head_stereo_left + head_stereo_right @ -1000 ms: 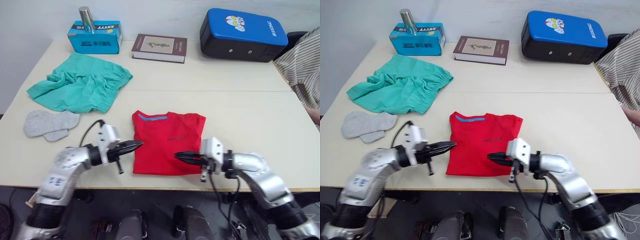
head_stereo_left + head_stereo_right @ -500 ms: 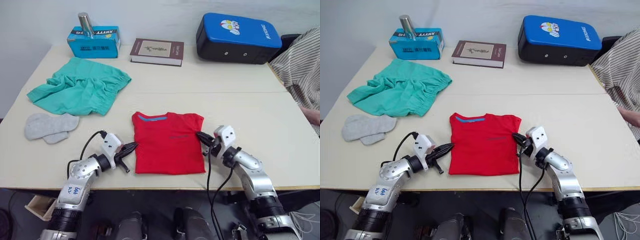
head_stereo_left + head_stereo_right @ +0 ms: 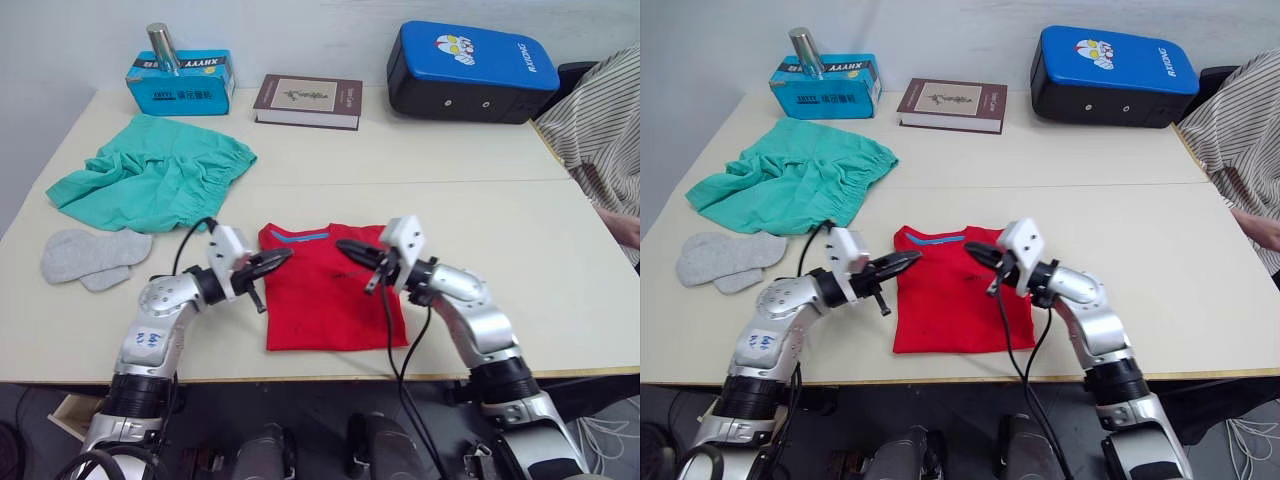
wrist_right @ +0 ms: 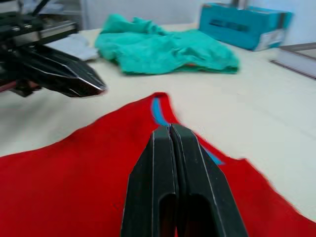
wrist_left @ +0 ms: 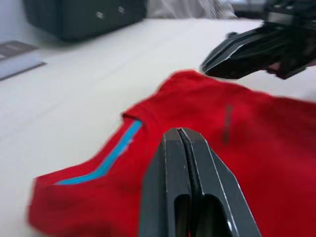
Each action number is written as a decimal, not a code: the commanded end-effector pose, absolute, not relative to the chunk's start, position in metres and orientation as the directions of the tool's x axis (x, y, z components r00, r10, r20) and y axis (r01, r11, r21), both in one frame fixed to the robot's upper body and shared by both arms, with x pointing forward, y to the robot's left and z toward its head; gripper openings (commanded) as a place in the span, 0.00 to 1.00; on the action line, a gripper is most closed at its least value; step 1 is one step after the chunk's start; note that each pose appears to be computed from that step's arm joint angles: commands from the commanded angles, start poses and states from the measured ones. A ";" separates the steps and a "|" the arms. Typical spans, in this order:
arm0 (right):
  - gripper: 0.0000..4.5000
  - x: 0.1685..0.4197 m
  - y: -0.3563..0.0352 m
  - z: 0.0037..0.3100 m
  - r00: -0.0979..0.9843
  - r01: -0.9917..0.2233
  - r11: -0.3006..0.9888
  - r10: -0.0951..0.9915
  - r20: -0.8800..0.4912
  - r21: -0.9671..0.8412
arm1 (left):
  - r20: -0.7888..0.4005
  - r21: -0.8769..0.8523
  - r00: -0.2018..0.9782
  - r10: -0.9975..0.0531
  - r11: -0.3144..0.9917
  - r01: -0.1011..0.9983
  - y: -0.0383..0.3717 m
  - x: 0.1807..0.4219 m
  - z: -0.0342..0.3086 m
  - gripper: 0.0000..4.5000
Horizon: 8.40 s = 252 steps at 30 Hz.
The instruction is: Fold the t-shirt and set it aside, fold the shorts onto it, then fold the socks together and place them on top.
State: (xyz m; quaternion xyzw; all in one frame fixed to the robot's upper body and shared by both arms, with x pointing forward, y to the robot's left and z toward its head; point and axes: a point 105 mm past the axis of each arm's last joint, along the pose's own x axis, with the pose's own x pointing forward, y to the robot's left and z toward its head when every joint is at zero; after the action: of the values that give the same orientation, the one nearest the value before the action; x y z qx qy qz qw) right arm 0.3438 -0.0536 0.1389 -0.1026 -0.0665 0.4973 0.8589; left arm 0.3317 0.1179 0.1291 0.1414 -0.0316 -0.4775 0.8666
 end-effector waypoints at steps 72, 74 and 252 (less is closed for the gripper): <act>0.51 0.354 -0.235 0.150 0.656 -0.473 0.706 0.682 -0.324 0.528 | 0.134 0.246 0.547 -0.826 0.563 0.789 0.090 0.373 0.149 0.00; 0.67 0.337 -0.232 0.143 0.568 -0.449 0.703 0.701 -0.432 0.552 | 0.108 0.243 0.488 -0.866 0.499 0.832 0.089 0.361 0.143 0.00; 1.00 0.283 -0.106 0.128 0.460 -0.818 0.263 0.833 -0.307 -0.511 | -0.425 0.457 0.422 -0.801 0.212 0.864 0.210 0.272 0.137 0.94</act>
State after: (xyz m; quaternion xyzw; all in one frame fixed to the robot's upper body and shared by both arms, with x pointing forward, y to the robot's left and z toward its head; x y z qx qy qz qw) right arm 0.2804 -0.1096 0.1249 -0.2952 0.0037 0.5240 0.7989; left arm 0.2767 0.2069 0.1289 0.2927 0.0694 -0.5349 0.7895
